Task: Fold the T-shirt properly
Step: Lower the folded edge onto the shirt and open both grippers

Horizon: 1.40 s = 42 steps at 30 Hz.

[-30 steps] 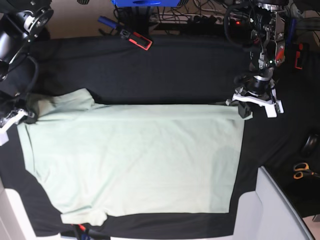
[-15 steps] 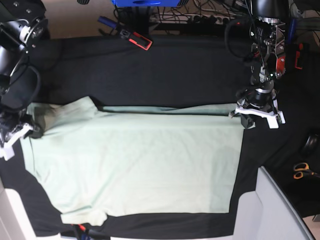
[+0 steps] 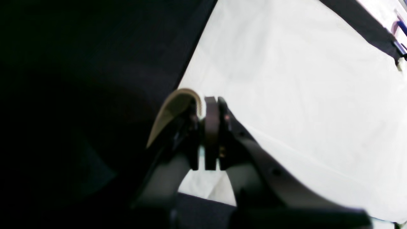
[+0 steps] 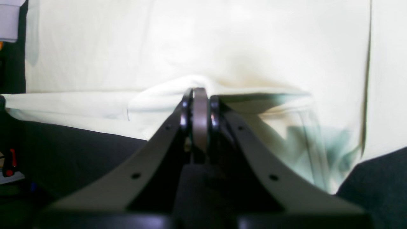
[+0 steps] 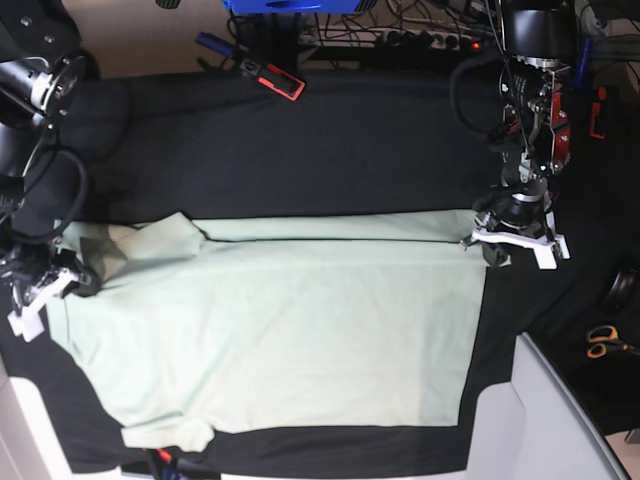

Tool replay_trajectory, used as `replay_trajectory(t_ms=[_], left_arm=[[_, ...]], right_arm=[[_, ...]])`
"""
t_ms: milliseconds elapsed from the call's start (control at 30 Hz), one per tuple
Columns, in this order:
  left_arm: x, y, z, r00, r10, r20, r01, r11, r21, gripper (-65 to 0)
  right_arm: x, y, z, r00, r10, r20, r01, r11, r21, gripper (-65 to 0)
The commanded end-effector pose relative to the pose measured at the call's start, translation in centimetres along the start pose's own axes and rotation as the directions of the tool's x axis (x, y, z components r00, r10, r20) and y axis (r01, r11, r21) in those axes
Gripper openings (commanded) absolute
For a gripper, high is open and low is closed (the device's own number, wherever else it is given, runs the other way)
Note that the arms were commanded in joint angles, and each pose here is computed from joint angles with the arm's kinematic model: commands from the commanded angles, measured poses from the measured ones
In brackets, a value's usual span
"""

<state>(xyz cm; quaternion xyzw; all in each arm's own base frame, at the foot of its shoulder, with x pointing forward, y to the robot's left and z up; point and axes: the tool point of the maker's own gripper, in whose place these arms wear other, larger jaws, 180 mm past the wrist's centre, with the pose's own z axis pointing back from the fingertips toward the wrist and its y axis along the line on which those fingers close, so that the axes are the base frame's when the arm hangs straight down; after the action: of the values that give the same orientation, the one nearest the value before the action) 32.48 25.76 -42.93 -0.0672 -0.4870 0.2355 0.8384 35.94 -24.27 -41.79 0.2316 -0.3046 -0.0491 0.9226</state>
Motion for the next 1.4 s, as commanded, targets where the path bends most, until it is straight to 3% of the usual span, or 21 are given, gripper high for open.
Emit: replay_trajectory(t_ms=[0, 467, 1000, 1067, 1100, 1200, 1267, 1367], left_arm=[[1.8, -0.2, -0.3, 0.999, -0.005, 0.05, 0.006, 1.0, -0.009, -65.0], [2.4, -2.6, -2.7, 0.999, -0.026, 0.036, 0.028, 0.998, -0.047, -65.0], [3.5, -2.4, -4.1, 0.999, -0.012, 0.043, 0.013, 0.999, -0.03, -65.0], [3.8, -2.4, -4.2, 0.999, -0.008, 0.048, 0.01, 1.0, -0.029, -63.8], [3.9, -2.4, -4.2, 0.999, -0.006, 0.051, 0.008, 1.0, -0.028, -60.1], [4.9, -2.2, -4.2, 0.998, -0.016, 0.069, 0.018, 0.999, -0.027, -40.0], [5.7, -2.5, -4.4, 0.996, -0.015, 0.083, 0.018, 0.999, -0.033, -30.6], [6.4, -2.9, -4.2, 0.995, -0.014, 0.1, 0.018, 0.999, -0.044, -26.5]], right_arm=[[3.2, 0.0, 1.1, 0.997, 0.039, 0.073, -0.039, 0.999, -0.005, -64.9], [4.6, 0.1, 0.0, 0.995, 0.003, 0.101, -0.006, 1.0, 0.027, -64.9], [6.2, 0.5, 0.1, 0.989, 0.008, 0.149, -0.013, 0.999, 0.033, -64.3], [6.6, 0.6, 0.2, 0.985, 0.004, 0.171, -0.01, 0.999, 0.035, -57.7], [6.8, 0.5, 0.3, 0.982, -0.001, 0.187, -0.006, 0.999, 0.037, -51.4], [7.8, 0.5, 0.5, 0.971, -0.005, 0.238, -0.004, 0.999, 0.039, -27.9], [8.3, 0.6, 0.8, 0.965, -0.003, 0.262, -0.008, 0.999, 0.038, -16.5], [8.0, 0.7, 0.9, 0.961, -0.025, 0.274, 0.008, 0.998, 0.064, -14.5]])
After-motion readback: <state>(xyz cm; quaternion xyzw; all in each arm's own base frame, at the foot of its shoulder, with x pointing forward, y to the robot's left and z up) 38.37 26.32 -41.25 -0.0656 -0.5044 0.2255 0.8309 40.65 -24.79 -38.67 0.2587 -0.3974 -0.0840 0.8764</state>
